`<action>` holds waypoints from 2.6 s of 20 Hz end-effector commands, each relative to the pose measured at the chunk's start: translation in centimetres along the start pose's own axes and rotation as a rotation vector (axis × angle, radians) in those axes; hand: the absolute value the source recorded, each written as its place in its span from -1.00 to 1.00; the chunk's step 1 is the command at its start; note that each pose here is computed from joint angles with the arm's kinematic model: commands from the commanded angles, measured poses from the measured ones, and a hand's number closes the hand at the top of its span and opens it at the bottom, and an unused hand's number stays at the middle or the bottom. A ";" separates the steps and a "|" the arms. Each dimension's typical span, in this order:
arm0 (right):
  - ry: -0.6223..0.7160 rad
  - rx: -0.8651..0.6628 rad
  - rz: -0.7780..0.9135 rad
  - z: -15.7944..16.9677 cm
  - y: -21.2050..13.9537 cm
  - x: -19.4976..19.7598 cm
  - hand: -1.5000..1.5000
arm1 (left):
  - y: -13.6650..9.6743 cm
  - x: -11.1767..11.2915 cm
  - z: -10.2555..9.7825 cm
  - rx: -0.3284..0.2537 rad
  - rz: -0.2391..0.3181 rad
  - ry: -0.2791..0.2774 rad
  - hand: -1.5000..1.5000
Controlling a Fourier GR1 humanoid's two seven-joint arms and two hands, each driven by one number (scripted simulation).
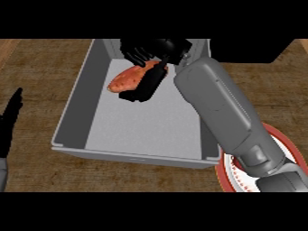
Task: Pick the sweet potato from the plate and place it in the cardboard box
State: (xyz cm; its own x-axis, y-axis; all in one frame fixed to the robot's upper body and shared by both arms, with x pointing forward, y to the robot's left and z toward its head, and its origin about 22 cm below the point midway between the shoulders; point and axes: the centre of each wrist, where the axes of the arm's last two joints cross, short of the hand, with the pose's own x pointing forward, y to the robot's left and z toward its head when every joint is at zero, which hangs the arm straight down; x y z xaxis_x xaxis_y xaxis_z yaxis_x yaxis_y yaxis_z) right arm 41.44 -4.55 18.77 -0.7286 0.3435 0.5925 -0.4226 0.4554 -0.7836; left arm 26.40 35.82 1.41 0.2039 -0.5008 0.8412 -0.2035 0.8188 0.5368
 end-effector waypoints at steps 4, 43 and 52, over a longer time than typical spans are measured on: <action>0.078 0.010 0.018 -2.1 4.7 -0.1 1.00 | -0.6 0.8 0.0 -0.014 -0.004 -0.023 0.00; 0.171 -0.407 -0.496 9.3 -6.3 -11.7 -1.00 | -0.5 1.7 -0.9 -0.002 -0.001 -0.022 0.00; 0.177 -0.366 -0.406 16.5 -12.7 -13.0 -1.00 | -1.4 2.9 -1.5 -0.014 -0.001 -0.065 0.00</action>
State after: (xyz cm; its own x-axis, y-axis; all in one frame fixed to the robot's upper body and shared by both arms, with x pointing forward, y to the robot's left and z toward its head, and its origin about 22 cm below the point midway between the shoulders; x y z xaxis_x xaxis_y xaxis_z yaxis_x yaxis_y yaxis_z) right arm 47.59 -25.14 16.31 -0.4243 0.1769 0.8881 -0.4026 0.8416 -0.3600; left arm 28.25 34.39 2.33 0.1546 -0.5138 0.8438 -0.1911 0.8224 0.5358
